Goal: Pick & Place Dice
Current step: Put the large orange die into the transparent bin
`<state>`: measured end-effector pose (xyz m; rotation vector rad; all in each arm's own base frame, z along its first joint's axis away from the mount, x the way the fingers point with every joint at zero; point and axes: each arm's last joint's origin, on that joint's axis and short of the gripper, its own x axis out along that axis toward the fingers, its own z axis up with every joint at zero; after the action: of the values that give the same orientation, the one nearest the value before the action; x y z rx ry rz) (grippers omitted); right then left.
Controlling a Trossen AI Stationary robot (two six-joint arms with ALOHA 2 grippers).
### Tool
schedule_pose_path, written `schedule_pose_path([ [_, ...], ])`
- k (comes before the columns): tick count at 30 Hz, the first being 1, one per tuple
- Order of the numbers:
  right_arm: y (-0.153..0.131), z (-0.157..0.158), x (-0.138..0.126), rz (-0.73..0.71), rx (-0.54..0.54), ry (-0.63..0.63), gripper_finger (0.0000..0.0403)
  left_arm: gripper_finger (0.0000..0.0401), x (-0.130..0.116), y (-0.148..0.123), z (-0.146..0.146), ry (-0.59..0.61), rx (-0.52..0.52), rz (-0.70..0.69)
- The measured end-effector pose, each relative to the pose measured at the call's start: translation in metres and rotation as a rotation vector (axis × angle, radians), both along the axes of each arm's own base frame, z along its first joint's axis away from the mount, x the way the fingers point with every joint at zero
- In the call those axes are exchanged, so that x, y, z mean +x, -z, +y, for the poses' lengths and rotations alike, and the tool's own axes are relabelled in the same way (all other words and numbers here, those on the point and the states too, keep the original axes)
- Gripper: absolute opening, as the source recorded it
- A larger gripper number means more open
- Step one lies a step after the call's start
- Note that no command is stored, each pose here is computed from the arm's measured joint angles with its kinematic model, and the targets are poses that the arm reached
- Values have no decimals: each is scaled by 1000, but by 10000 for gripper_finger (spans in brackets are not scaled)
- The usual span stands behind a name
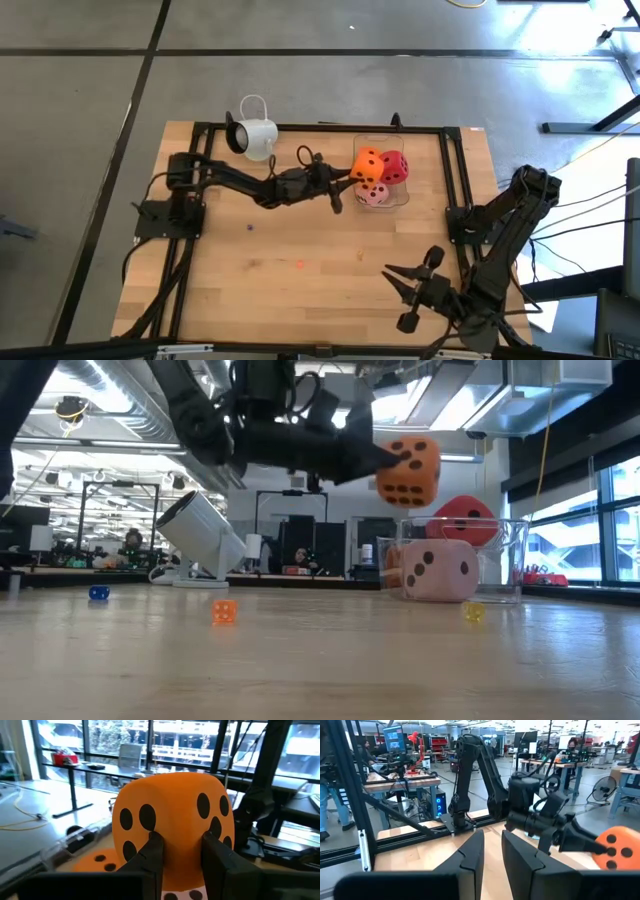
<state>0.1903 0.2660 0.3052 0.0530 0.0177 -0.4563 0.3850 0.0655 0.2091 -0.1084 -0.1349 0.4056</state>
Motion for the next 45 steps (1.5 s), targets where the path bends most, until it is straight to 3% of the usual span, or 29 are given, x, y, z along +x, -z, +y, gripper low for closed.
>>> schedule_pose_path([
  [11,-1,-1,0,-15,-7,45,70,76,18,8,-8,91,55,7],
  [27,-1,-4,2,-38,21,76,70,74,18,6,-8,134,111,-16],
  [34,-1,-5,4,-37,19,81,70,73,36,17,0,151,131,-76],
  [45,-1,-4,4,-29,25,55,70,73,46,39,2,127,187,-10],
])
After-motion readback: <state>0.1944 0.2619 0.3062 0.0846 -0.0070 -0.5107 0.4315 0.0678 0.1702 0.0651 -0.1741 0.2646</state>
